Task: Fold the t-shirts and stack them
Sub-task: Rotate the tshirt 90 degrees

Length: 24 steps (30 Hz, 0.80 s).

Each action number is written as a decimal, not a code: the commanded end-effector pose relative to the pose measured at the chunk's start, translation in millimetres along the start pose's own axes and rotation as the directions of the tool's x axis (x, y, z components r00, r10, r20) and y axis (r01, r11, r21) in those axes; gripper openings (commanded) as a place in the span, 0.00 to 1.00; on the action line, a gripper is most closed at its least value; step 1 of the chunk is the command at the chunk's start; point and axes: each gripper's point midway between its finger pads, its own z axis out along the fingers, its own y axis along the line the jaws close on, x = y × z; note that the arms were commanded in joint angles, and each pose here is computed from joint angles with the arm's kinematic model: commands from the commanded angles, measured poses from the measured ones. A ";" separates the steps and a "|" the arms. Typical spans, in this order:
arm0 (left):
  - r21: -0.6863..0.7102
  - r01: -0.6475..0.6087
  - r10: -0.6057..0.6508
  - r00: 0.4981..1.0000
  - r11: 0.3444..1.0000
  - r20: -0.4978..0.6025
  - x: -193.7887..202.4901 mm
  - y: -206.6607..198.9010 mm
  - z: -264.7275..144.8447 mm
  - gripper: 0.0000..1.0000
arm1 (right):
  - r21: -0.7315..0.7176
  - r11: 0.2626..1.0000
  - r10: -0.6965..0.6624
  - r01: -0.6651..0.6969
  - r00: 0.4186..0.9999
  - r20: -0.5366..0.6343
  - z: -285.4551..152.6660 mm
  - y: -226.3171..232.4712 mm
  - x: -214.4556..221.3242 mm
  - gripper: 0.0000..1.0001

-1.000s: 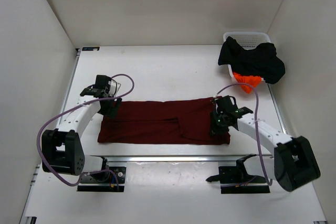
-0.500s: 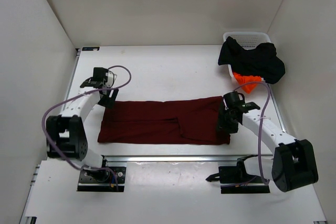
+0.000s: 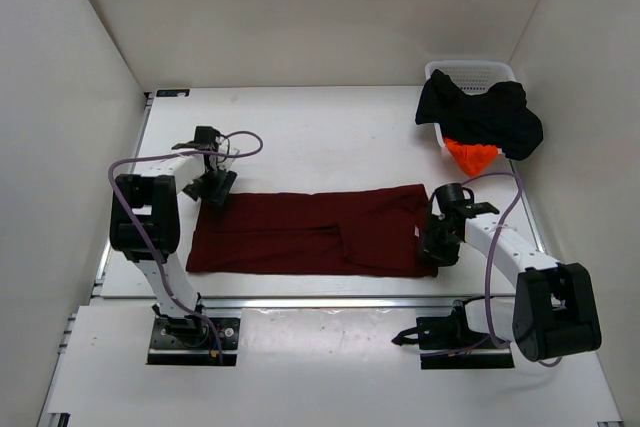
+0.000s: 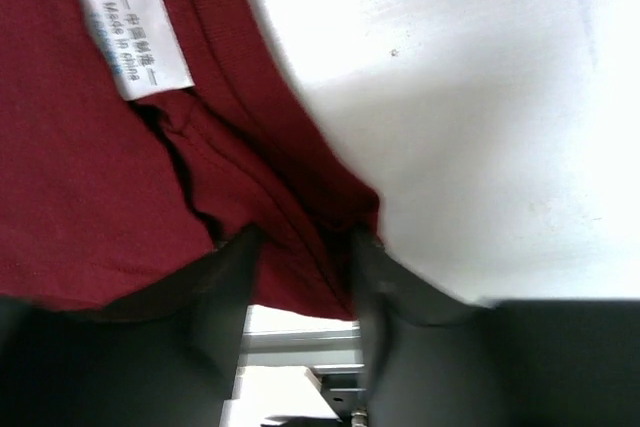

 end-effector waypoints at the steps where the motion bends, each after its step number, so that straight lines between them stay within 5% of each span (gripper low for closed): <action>1: 0.072 -0.017 0.018 1.000 0.997 -0.013 9.8 -16.5 -1.8 0.68 | -0.049 0.998 0.041 -0.045 0.996 -0.082 21.5 3.7 21.2 0.34; 3: 0.090 -0.003 0.006 0.999 0.996 -0.034 16.6 -21.1 1.8 0.43 | -0.091 0.995 0.034 -0.042 0.995 -0.093 22.3 11.2 19.7 0.05; 5: 0.090 0.012 -0.007 0.999 0.996 -0.047 19.9 -24.7 3.1 0.14 | -0.098 0.995 0.001 -0.010 0.996 -0.092 23.6 15.2 11.0 0.00; 7: 0.071 0.043 -0.038 0.996 0.996 -0.076 29.0 -19.5 5.1 0.00 | -0.093 0.995 -0.036 0.029 0.996 -0.083 20.1 20.4 -3.4 0.00; 24: 0.027 0.111 -0.102 0.969 0.993 -0.227 114.1 6.3 -26.8 0.03 | -0.133 0.937 -0.302 0.323 0.940 0.157 32.8 182.2 -244.3 0.01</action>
